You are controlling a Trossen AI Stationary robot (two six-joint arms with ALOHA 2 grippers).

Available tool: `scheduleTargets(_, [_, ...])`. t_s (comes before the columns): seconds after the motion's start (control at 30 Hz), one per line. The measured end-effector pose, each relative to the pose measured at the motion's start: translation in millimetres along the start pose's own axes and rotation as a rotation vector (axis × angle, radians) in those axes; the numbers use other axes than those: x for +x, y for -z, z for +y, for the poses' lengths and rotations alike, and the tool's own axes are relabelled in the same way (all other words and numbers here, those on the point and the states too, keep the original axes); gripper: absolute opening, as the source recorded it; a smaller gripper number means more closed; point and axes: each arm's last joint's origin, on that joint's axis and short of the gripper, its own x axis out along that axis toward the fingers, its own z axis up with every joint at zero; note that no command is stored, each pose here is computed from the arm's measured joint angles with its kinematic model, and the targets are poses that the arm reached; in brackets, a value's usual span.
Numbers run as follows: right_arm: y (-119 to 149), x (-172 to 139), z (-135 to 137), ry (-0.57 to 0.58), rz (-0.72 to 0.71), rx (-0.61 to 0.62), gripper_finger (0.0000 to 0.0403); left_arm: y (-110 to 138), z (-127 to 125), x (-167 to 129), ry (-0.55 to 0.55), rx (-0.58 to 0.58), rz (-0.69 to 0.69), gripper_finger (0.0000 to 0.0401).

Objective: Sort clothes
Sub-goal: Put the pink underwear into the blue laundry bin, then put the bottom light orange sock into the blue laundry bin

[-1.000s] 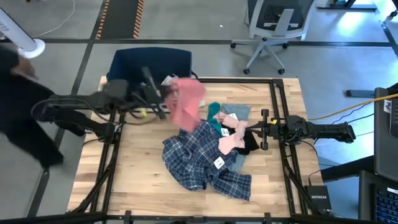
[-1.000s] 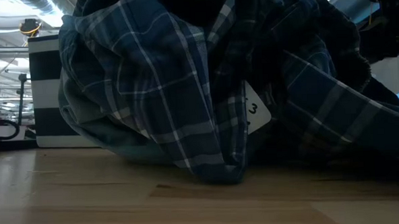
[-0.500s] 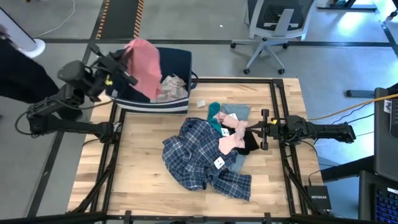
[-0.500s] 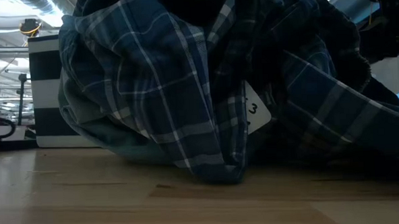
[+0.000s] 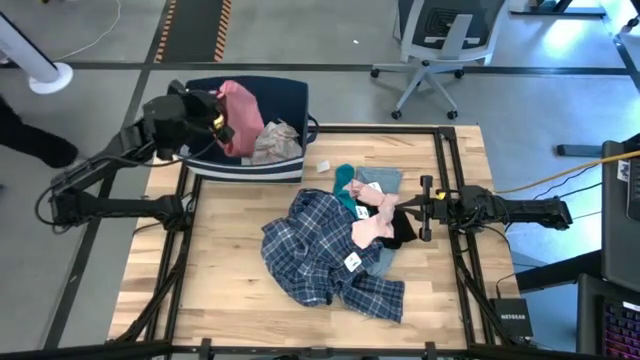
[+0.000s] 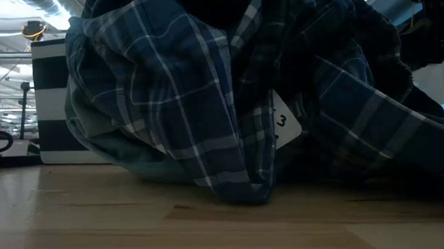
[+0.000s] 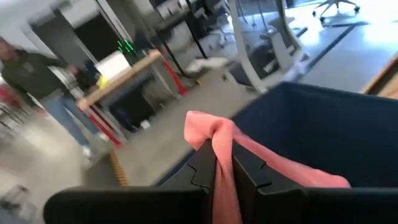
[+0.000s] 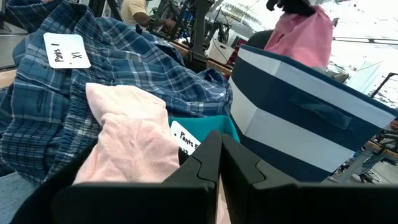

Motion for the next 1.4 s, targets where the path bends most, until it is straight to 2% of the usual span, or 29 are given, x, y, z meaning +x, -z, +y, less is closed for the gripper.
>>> scheduleTargets(0.3, [0,0,0,0.0,0.0,0.0,0.0017,17,-12,25,0.109,-0.017,0.183,0.0029])
scheduleTargets(0.5, [0,0,0,0.0,0.0,0.0,0.0017,23,-13,33,0.096,-0.016,0.247,0.0104])
scheduleTargets(0.67, [0,0,0,0.0,0.0,0.0,0.0017,21,-11,29,0.165,-0.022,0.265,0.0172])
scheduleTargets(0.77, [0,0,0,0.0,0.0,0.0,0.0017,14,-7,19,0.195,-0.047,0.272,0.0197])
scheduleTargets(0.87, [0,0,0,0.0,0.0,0.0,0.0017,6,-6,12,0.277,-0.073,0.229,0.021])
scheduleTargets(1.0, [0,0,0,0.0,0.0,0.0,0.0017,-4,-14,9,0.468,-0.113,0.121,0.0214])
scheduleTargets(1.17, [0,0,0,0.0,0.0,0.0,0.0017,-12,-34,10,0.673,-0.132,-0.005,0.0214])
scheduleTargets(1.4, [0,0,0,0.0,0.0,0.0,0.0017,-22,-70,12,0.812,-0.094,-0.102,0.0214])
